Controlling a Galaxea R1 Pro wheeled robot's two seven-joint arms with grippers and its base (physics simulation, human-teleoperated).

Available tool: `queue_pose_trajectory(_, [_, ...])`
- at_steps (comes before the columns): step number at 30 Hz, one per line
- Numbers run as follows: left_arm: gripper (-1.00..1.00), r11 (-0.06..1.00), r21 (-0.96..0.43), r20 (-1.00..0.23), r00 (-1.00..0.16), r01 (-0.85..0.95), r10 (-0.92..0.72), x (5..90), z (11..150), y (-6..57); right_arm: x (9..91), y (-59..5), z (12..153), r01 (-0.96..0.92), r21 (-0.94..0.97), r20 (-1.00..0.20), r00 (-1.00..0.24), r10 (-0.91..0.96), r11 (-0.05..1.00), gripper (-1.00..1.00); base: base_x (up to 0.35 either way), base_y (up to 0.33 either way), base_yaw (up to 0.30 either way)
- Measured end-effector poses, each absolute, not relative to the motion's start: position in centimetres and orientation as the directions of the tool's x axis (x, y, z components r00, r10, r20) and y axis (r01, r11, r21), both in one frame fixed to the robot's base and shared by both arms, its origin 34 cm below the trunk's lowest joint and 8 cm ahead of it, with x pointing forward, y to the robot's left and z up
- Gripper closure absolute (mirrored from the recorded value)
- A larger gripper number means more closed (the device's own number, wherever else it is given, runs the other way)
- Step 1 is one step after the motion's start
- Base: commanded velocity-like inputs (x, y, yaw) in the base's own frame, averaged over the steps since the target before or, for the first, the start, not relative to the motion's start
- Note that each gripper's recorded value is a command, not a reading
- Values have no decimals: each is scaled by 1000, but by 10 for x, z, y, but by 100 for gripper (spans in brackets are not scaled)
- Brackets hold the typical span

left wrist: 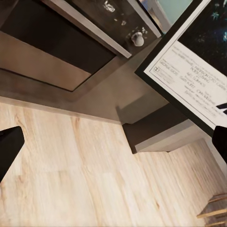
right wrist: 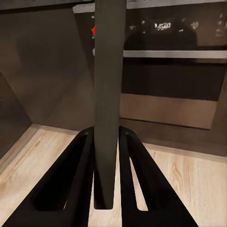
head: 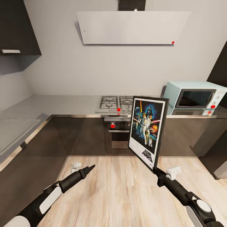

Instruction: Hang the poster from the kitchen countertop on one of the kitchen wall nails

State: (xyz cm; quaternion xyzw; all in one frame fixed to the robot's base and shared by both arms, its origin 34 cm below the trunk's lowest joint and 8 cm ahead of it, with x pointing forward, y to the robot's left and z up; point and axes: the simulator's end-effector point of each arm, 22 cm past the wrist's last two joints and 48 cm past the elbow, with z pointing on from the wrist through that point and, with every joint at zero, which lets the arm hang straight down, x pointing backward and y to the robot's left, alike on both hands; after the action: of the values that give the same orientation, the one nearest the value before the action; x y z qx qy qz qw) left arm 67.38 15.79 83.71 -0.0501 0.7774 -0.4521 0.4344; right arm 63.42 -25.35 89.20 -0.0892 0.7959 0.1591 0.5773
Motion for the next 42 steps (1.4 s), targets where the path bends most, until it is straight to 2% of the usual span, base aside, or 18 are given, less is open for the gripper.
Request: queue_pose_trajectory(42, [-100, 586, -747, -629, -619, 313, -471, 663, 882, 158, 624, -254, 937, -326, 150, -948, -317, 42, 933, 100, 0, 0, 0])
